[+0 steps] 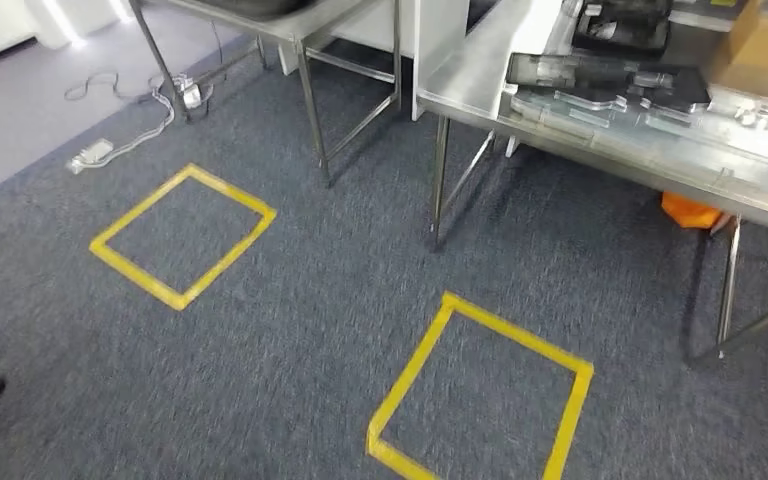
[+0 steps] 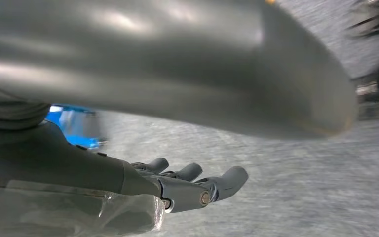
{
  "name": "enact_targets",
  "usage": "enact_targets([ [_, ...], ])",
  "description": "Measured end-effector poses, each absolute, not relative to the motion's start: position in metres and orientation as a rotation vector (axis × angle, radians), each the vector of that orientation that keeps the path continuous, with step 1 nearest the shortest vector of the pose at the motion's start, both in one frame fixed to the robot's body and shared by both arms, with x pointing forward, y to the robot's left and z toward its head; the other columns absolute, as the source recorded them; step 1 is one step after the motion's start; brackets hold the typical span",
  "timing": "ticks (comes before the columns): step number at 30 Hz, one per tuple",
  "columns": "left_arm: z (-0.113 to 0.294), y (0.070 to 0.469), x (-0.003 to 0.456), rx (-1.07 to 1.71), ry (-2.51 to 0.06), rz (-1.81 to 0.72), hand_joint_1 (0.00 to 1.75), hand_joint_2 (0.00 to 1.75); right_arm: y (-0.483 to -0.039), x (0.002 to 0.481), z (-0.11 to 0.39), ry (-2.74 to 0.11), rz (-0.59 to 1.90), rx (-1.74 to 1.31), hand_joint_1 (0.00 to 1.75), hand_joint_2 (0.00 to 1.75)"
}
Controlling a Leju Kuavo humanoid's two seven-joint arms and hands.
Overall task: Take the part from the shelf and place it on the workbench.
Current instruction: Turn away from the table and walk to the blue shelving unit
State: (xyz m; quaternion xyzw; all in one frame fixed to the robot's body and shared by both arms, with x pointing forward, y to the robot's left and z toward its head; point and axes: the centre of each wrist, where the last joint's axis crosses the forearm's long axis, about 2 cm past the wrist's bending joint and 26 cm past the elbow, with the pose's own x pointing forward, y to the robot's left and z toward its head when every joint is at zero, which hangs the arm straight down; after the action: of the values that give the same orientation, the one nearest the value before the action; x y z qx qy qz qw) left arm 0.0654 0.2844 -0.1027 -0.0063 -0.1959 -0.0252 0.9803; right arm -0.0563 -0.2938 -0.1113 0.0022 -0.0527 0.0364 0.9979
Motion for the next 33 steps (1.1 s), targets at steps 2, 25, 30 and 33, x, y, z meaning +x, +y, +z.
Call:
enact_targets([
  [2,-0.108,0.285,0.028,-0.013,-0.303,-0.048,0.0,0.0,-0.292,-0.021,-0.112,-0.192,0.071,0.007,0.0,0.0],
  [25,-0.088,0.286,0.122,-0.013,-0.539,-0.025,0.0,0.0,-0.296,-0.115,-0.105,0.032,0.04,0.0,0.0,0.0],
  [30,-0.099,0.286,0.07,-0.014,-0.428,-0.023,0.0,0.0,-0.295,-0.066,-0.111,-0.069,0.039,0.0,0.0,0.0],
  [33,-0.108,0.285,0.008,-0.017,-0.281,-0.023,0.0,0.0,-0.293,0.0,-0.112,-0.226,0.037,0.003,0.0,0.0],
])
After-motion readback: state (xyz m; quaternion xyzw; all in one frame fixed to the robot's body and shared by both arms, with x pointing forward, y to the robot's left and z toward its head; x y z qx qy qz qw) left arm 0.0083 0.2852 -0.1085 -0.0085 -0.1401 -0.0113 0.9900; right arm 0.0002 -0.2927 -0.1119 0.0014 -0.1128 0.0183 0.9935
